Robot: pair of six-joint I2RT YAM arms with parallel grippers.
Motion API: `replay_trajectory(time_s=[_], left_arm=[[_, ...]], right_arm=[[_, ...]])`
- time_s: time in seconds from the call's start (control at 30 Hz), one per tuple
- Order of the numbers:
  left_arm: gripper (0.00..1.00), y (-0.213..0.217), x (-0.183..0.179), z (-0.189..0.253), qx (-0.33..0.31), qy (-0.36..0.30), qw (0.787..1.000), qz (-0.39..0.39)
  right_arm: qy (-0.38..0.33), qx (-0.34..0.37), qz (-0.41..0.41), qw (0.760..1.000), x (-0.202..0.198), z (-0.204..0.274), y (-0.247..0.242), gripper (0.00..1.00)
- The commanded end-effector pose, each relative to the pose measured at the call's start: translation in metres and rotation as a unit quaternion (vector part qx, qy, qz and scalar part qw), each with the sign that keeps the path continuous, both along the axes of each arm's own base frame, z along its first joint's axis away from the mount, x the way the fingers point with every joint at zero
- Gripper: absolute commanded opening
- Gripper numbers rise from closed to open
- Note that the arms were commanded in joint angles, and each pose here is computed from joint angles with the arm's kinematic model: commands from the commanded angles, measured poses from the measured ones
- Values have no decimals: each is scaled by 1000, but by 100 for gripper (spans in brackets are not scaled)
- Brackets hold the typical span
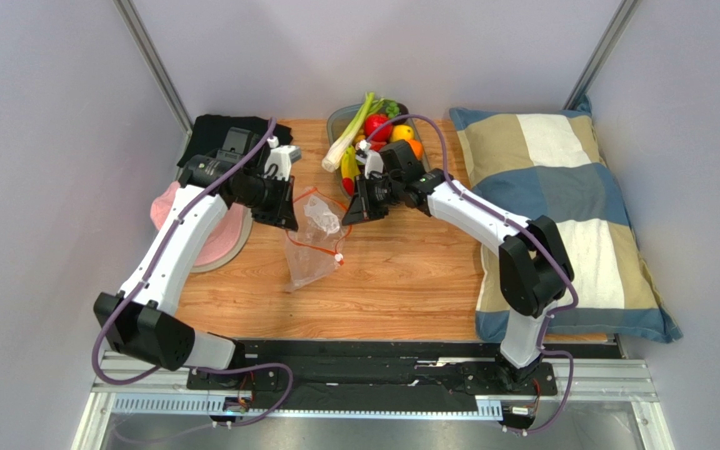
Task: Place the food in the zip-top bag and seal the zipper
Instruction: Open the zipper of the food storage bag, then pick up the fake fruit from the bin.
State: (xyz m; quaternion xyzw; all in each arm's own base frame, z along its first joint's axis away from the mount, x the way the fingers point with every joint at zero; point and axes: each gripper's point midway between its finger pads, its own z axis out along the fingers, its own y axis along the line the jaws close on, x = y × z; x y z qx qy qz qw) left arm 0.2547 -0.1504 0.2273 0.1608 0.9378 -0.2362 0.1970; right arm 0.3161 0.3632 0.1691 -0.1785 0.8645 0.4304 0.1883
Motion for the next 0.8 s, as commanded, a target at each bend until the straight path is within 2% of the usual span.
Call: replay_trajectory(time_s=[0.0, 0.07, 0.1, 0.17, 0.23, 0.3, 0.43, 0.5, 0.6, 0.7, 0.77], left_arm=[[0, -16, 16, 1, -40, 16, 999, 4], [0, -20, 18, -1, -48, 21, 999, 3], [0, -21, 19, -2, -49, 23, 999, 3], [0, -24, 21, -2, -58, 23, 998, 0], [0, -26, 22, -2, -61, 25, 998, 0], [0, -28, 24, -2, -67, 27, 997, -1], [0, -30, 26, -2, -70, 29, 997, -3], [0, -29, 28, -1, -69, 25, 997, -3], [0, -29, 30, 0, -65, 24, 998, -5], [0, -28, 33, -2, -59, 23, 998, -6], [0, -28, 35, -3, -57, 23, 998, -6]], right_arm=[[-66, 5, 29, 997, 12, 35, -1, 35], [-87, 3, 35, 996, 12, 49, -10, 53], [-96, -1, 27, 995, 18, 53, -20, 68], [-119, -2, 20, 993, 23, 66, -34, 78], [-135, -4, -2, 991, 39, 75, -54, 93], [-181, -25, -26, 983, 64, 85, -75, 100], [-262, -92, -66, 958, 119, 94, -110, 100], [-314, -142, -70, 936, 150, 94, -127, 100], [-370, -198, -60, 906, 184, 87, -145, 100], [-418, -231, -38, 878, 208, 80, -157, 100], [-435, -239, -24, 868, 218, 78, -158, 100]])
